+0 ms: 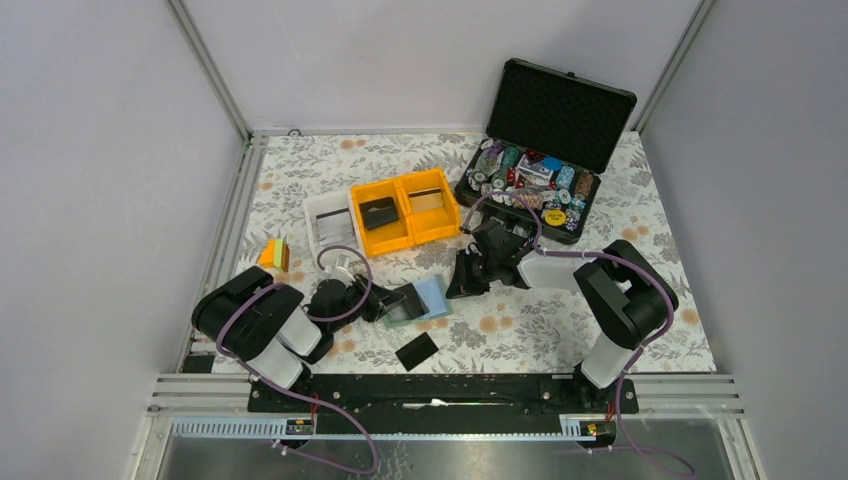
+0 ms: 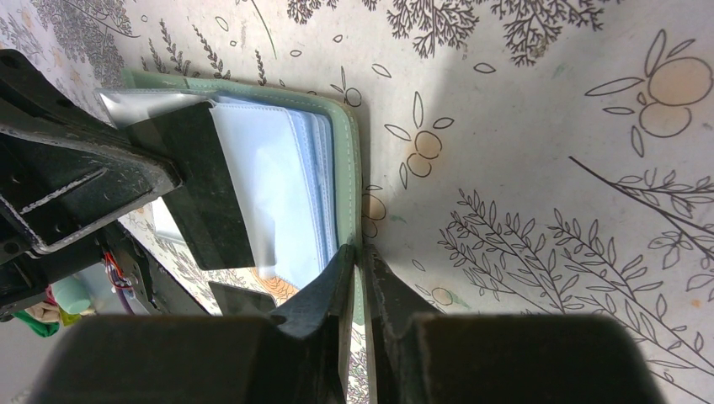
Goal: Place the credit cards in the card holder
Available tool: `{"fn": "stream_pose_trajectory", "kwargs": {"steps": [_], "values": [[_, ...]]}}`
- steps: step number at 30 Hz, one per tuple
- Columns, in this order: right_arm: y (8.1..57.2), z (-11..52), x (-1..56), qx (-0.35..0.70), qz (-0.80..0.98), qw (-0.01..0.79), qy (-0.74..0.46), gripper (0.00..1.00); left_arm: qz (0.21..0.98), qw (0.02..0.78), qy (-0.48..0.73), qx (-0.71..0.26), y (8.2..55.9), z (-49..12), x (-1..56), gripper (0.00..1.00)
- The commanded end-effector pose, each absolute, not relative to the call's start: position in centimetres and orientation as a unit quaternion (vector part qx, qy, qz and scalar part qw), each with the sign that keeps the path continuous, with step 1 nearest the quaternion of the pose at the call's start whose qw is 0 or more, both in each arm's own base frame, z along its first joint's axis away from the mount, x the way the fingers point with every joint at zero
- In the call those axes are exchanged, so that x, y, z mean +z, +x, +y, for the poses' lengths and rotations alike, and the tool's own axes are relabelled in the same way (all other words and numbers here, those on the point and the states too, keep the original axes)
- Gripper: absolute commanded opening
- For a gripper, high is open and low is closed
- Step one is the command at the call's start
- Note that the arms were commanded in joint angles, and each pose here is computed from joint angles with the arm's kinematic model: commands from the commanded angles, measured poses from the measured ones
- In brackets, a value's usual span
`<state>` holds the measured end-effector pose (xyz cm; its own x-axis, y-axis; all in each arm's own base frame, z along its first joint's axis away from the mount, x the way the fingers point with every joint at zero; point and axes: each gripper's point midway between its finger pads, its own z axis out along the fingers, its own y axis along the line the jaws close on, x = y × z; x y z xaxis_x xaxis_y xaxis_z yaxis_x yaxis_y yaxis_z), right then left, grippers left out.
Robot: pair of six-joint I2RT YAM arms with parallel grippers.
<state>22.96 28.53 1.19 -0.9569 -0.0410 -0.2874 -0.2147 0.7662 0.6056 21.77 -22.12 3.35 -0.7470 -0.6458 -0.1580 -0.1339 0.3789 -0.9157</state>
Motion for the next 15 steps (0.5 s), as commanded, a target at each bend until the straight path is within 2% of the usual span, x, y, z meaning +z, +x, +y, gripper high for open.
{"fn": "stream_pose_trajectory", "kwargs": {"steps": [1,15], "values": [[23.18,28.69,1.65,0.335,0.931,0.129,-0.070,0.13,0.786,0.281,-0.232,-0.500,22.26,-21.96,3.62,0.00],[23.11,28.78,1.59,0.337,0.930,0.125,-0.071,0.13,0.794,0.275,-0.218,-0.496,22.48,-22.95,2.99,0.00]]}}
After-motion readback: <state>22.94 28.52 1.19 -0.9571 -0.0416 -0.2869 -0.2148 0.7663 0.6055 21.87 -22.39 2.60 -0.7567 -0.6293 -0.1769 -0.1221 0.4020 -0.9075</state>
